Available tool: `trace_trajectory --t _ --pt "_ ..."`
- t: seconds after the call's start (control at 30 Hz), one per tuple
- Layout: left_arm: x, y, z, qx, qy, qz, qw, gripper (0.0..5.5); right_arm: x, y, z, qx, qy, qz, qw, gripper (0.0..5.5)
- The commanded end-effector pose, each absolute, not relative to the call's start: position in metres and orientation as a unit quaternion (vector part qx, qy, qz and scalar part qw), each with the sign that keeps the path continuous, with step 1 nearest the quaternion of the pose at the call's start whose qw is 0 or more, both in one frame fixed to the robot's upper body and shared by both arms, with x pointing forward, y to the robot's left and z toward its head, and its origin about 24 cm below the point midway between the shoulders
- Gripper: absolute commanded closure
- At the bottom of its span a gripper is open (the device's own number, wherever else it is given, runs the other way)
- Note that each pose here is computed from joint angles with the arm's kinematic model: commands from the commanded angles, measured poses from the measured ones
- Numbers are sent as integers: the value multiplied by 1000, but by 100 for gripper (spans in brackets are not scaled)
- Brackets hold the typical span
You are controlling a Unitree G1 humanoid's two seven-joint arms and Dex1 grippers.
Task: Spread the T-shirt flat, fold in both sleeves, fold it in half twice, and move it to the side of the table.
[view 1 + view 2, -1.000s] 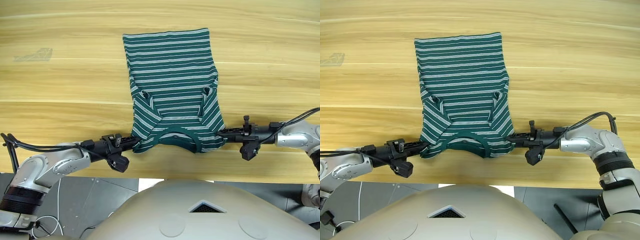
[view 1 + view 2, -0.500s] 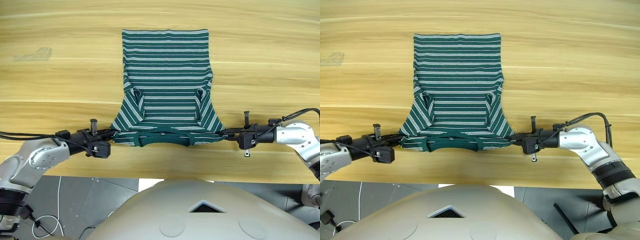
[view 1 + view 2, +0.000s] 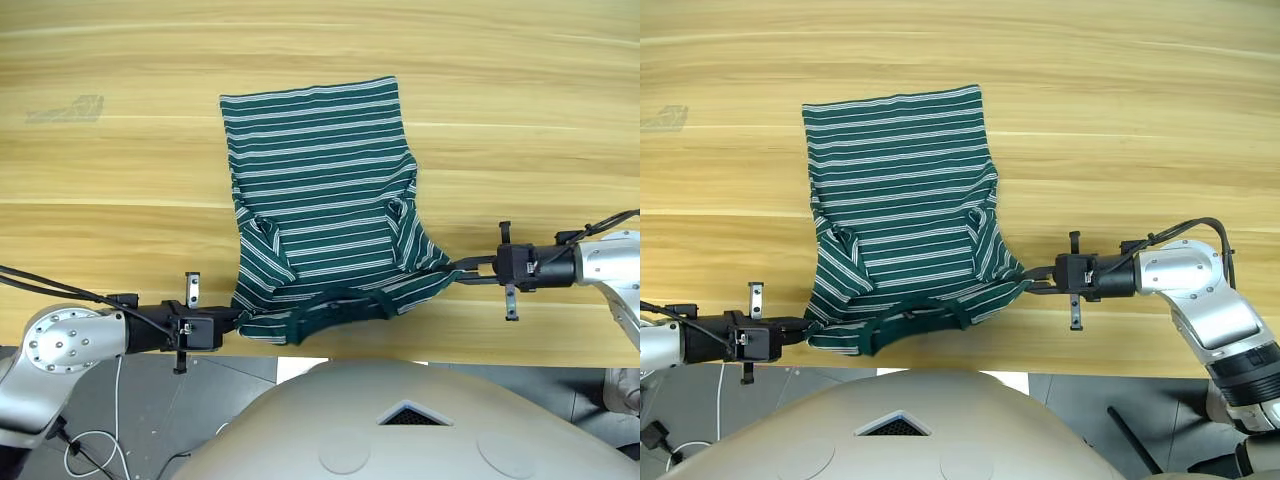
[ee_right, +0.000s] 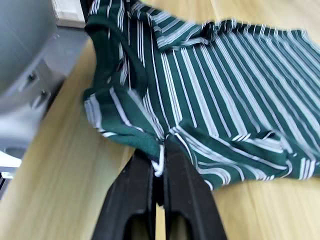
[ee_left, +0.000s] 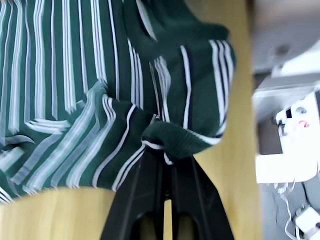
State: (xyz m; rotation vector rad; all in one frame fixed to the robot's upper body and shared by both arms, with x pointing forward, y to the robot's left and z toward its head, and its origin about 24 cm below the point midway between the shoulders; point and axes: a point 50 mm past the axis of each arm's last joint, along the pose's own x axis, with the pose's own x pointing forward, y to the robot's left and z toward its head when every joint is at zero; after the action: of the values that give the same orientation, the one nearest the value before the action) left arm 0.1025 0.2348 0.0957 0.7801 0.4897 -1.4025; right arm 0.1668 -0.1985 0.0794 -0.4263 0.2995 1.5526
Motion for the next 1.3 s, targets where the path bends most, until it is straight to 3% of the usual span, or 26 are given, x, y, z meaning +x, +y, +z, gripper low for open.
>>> trace_trajectory --t 0.03,0.6,0.83,1.07,1.3 --pt "107 240 109 359 218 -602 679 550 153 -195 96 -173 130 704 676 548" --pt "84 262 145 364 237 -554 710 550 108 -187 133 -153 98 693 697 548" --pt "89 253 147 348 230 -580 700 550 120 -189 133 -170 85 680 708 548" --pt "166 240 133 360 145 -550 739 550 187 -185 120 -200 39 649 733 548" --pt "273 235 120 346 58 -413 841 550 278 -174 120 -233 -8 594 770 548"
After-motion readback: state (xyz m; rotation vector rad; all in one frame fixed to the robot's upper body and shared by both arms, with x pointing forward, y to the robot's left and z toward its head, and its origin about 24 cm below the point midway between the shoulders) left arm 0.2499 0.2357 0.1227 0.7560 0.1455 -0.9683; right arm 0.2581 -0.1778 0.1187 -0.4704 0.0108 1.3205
